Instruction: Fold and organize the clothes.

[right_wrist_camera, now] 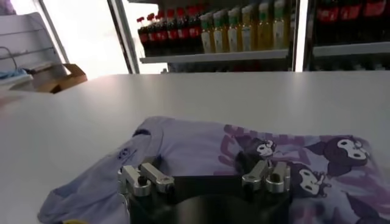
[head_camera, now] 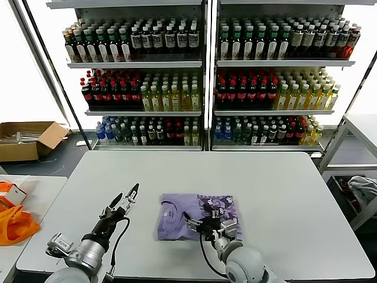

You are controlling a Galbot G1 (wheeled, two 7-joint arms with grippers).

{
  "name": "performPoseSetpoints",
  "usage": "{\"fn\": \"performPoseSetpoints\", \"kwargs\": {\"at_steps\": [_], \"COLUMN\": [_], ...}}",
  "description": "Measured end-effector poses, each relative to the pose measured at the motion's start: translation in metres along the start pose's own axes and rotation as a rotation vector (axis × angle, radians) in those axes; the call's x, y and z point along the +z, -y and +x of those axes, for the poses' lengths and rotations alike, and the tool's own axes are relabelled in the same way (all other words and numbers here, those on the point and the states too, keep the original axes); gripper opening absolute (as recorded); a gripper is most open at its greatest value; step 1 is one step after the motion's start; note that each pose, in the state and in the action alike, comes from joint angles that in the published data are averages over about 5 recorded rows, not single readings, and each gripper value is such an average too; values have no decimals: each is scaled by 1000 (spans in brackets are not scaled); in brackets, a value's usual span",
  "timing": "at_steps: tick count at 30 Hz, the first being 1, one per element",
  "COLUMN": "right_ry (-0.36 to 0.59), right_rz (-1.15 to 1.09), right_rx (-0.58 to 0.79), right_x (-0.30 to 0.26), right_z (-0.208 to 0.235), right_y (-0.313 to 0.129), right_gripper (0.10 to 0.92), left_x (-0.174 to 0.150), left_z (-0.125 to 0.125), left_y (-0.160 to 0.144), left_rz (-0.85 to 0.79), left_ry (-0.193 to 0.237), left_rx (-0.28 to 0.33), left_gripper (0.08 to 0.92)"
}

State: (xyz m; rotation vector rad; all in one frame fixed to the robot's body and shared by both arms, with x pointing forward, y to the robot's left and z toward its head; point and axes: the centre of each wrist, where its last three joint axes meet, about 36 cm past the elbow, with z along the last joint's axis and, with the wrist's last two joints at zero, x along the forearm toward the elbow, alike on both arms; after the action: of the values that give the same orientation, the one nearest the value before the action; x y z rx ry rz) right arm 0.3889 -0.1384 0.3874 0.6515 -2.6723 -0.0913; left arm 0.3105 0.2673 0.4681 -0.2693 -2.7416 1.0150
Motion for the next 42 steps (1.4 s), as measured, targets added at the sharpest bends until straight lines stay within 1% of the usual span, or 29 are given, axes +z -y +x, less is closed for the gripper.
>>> {"fn": "performPoseSetpoints", "kwargs": {"at_steps": [4, 9, 14, 17, 22, 28, 37, 42], "right_ry": [90, 191, 272, 302, 326, 337, 332, 331], "right_rz": [-3, 10, 31, 42, 66, 99, 123, 131], "right_rx": [12, 46, 121, 178, 256, 322, 376, 389], "right_x": [-10, -21, -29, -32, -32, -26, -16, -13], "right_z": [14, 39, 68, 86, 111, 130, 147, 151], "right_y": [12, 36, 63, 78, 101, 119, 130, 130], "right_gripper": [823, 823, 823, 823, 823, 823, 823, 823], "left_x": [-3, -9, -14, -16, -19, -22, -31, -36], "left_z": [2, 5, 10, 12, 17, 24, 36, 43], "left_y": [-3, -8, -15, -21, -28, -35, -44, -48], "left_rz": [-19, -59, -93, -111, -136, -175, -266, -298], "left_ry": [8, 23, 37, 45, 57, 70, 89, 102], "left_rx": [-6, -14, -33, -49, -72, -88, -81, -88], "left_gripper": [823, 822, 823, 823, 823, 822, 822, 823]}}
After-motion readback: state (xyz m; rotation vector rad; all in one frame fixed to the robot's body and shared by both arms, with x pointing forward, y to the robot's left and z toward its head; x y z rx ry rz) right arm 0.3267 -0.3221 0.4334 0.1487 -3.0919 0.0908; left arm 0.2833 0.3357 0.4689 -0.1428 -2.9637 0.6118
